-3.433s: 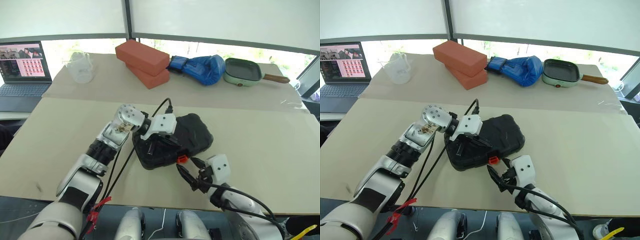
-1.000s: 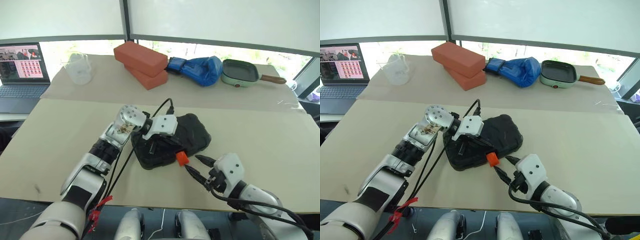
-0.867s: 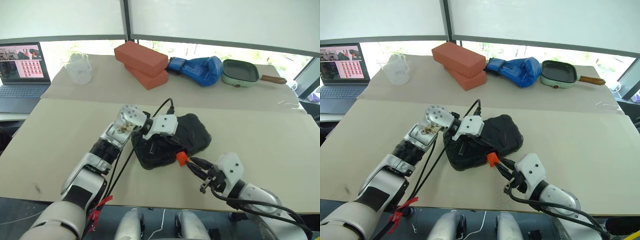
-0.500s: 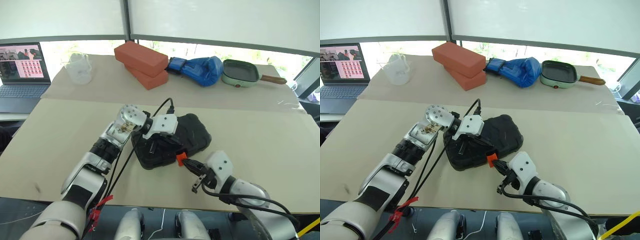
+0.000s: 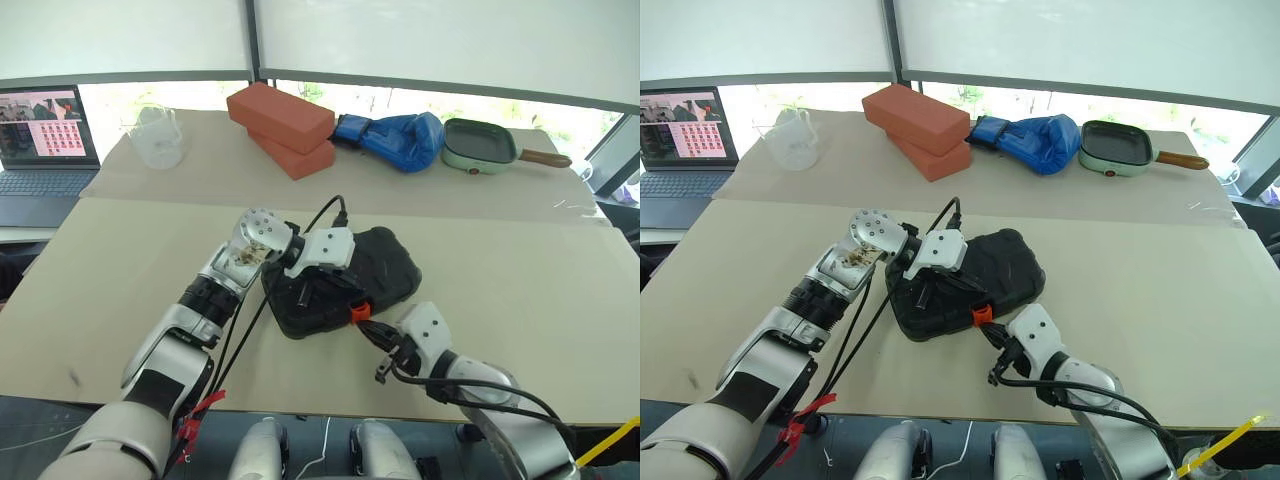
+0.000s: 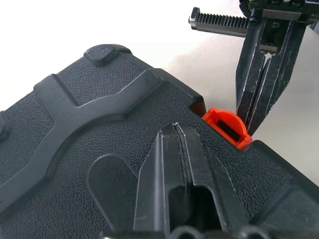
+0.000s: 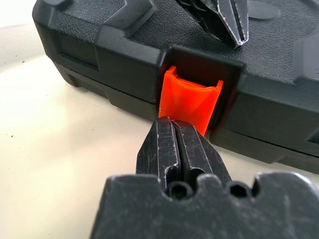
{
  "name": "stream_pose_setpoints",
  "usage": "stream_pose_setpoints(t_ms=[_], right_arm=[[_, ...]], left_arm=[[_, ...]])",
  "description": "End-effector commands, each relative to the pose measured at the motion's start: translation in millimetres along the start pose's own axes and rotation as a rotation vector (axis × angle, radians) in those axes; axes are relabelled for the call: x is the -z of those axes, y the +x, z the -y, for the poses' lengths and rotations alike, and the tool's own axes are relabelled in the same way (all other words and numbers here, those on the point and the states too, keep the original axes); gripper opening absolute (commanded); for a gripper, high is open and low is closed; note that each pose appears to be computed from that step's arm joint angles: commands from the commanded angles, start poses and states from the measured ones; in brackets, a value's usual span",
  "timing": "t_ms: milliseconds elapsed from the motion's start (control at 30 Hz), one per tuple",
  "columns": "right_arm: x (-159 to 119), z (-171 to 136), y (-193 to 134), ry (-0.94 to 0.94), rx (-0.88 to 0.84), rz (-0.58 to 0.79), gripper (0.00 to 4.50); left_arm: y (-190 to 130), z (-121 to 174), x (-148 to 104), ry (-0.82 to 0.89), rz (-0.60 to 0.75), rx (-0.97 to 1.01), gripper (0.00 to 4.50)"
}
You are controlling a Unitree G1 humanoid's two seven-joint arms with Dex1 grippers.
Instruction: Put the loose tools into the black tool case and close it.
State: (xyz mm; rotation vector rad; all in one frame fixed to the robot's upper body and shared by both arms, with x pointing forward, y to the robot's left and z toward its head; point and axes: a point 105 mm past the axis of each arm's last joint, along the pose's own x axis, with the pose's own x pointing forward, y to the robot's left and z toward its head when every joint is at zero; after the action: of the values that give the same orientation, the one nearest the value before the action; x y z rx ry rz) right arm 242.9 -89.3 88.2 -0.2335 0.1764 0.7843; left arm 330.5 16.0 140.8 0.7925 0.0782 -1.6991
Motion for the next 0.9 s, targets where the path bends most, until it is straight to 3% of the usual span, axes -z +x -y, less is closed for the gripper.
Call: stream_pose_setpoints(t_ms=[33, 667, 833, 900], right_arm=[[-15.6, 4.7, 1.6, -0.035, 0.027, 0.061, 0.06], [-21.3, 18.1, 11.2, -0.019, 0.098, 0.099, 0.06], [-24.0, 10.5, -0.7, -0.01, 0.026, 0.1, 0.06], [-24.8, 6.4, -14.8, -0.019, -0.046, 0.087, 0.61]], left_arm=[[7.5, 8.7, 15.7, -0.029, -0.074, 0.039, 0.0], [11.4, 15.6, 21.2, -0.035, -0.088, 0.06, 0.0], [5.6, 16.0, 28.5, -0.074, -0.093, 0.046, 0.0], [-5.4, 13.5, 33.0, -0.125, -0.089, 0.007, 0.26]])
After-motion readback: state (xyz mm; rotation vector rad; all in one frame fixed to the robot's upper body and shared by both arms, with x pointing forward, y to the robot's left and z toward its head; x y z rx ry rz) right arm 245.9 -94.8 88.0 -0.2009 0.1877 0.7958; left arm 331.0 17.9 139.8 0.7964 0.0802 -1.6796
